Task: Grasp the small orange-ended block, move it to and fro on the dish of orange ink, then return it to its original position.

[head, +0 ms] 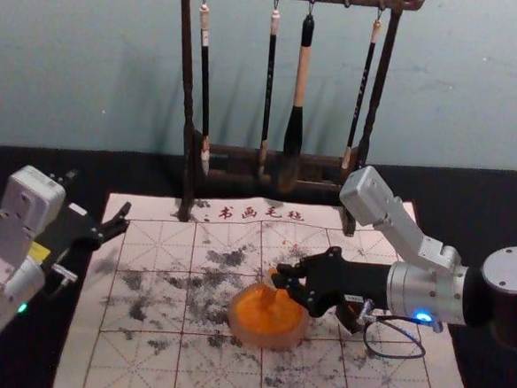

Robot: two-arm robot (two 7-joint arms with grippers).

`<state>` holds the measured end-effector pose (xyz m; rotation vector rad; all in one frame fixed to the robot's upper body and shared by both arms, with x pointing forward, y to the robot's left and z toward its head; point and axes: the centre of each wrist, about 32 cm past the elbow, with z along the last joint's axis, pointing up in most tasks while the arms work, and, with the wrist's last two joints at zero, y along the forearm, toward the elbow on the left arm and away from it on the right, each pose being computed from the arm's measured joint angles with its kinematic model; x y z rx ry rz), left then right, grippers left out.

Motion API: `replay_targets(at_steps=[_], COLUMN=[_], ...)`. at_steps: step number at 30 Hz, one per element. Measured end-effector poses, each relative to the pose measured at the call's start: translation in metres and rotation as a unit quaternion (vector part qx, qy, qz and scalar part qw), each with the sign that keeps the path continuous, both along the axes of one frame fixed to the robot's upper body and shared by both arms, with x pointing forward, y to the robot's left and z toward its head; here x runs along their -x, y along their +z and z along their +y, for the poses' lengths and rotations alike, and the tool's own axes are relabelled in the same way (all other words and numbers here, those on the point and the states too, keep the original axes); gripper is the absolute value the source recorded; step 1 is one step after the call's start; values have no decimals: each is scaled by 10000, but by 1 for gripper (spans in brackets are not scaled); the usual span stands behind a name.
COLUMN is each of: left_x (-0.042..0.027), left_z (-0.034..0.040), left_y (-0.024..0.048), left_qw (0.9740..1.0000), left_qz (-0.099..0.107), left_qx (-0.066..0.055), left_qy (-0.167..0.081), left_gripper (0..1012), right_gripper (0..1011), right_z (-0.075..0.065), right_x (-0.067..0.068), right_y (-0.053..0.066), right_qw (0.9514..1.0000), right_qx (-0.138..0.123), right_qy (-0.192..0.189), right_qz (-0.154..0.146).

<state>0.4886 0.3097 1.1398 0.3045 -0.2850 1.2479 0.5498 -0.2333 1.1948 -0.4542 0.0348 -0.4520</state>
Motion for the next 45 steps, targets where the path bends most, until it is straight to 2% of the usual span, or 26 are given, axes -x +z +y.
replay_targets(at_steps=[22, 35, 40, 45], left_x=[0, 0, 0, 0], left_z=[0, 0, 0, 0], left_y=[0, 0, 0, 0], left_qw=[10000, 10000, 10000, 10000], left_qz=[0, 0, 0, 0], left_qx=[0, 0, 0, 0], left_qy=[0, 0, 0, 0], left_gripper=[1010, 1010, 1010, 1010], right_gripper=[46, 47, 46, 47], right_z=[-25, -135, -222, -353], right_x=[24, 142, 253, 404], right_y=[54, 323, 445, 506], right_qw=[10000, 9984, 9964, 9942], right_qx=[-64, -438, -543, -554], right_qy=[-28, -269, -489, -772], right_qz=[-45, -256, -421, -508])
